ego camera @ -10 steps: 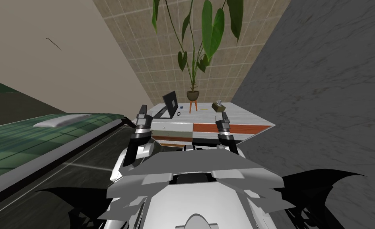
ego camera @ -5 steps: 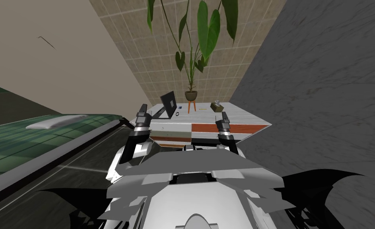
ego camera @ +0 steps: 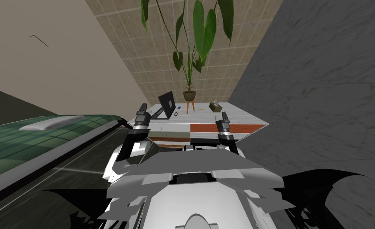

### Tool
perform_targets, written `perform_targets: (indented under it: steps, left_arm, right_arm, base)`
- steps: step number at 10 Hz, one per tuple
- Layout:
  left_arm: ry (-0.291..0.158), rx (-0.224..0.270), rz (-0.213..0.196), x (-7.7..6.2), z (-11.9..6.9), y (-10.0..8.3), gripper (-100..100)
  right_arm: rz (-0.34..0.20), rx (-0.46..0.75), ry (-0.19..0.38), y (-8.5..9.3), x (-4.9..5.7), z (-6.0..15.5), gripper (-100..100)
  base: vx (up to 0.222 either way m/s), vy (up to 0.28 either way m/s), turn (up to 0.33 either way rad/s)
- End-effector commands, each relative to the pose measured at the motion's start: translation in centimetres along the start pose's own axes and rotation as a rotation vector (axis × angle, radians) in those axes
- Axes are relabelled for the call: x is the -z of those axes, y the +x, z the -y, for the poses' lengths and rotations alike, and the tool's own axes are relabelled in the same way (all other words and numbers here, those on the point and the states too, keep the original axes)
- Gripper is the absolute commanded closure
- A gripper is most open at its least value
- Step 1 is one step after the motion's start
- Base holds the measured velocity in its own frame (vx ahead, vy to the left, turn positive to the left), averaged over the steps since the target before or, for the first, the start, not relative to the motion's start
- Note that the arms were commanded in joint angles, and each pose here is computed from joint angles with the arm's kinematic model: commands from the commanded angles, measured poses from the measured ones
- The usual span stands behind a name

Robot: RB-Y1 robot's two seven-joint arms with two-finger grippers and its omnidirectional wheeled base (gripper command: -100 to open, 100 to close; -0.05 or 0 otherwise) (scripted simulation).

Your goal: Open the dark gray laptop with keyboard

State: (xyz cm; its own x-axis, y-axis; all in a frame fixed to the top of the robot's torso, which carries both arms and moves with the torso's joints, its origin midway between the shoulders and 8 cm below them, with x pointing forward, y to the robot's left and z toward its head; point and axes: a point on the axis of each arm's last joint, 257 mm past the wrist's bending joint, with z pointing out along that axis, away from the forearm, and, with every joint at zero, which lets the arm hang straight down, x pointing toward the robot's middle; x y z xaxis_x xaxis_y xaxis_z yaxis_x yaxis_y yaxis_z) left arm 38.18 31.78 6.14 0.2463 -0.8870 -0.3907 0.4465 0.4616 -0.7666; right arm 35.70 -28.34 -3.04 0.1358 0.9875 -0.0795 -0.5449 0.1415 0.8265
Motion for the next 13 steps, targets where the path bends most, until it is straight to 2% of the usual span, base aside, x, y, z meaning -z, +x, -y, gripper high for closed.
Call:
perform_targets:
  steps: [1,13]
  left_arm:
    - [-0.036,-0.003,-0.003,-0.4,-0.8,-0.4,-100]
    - [-0.231,-0.028,-0.012,-1.9,-4.8,-2.7,-100]
  right_arm:
    - [0.0,0.0,0.0,0.0,0.0,0.0,0]
    - [0.0,0.0,0.0,0.0,0.0,0.0,0]
  base:
    - [0.001,-0.025,-0.016]
    - [0.004,-0.031,-0.025]
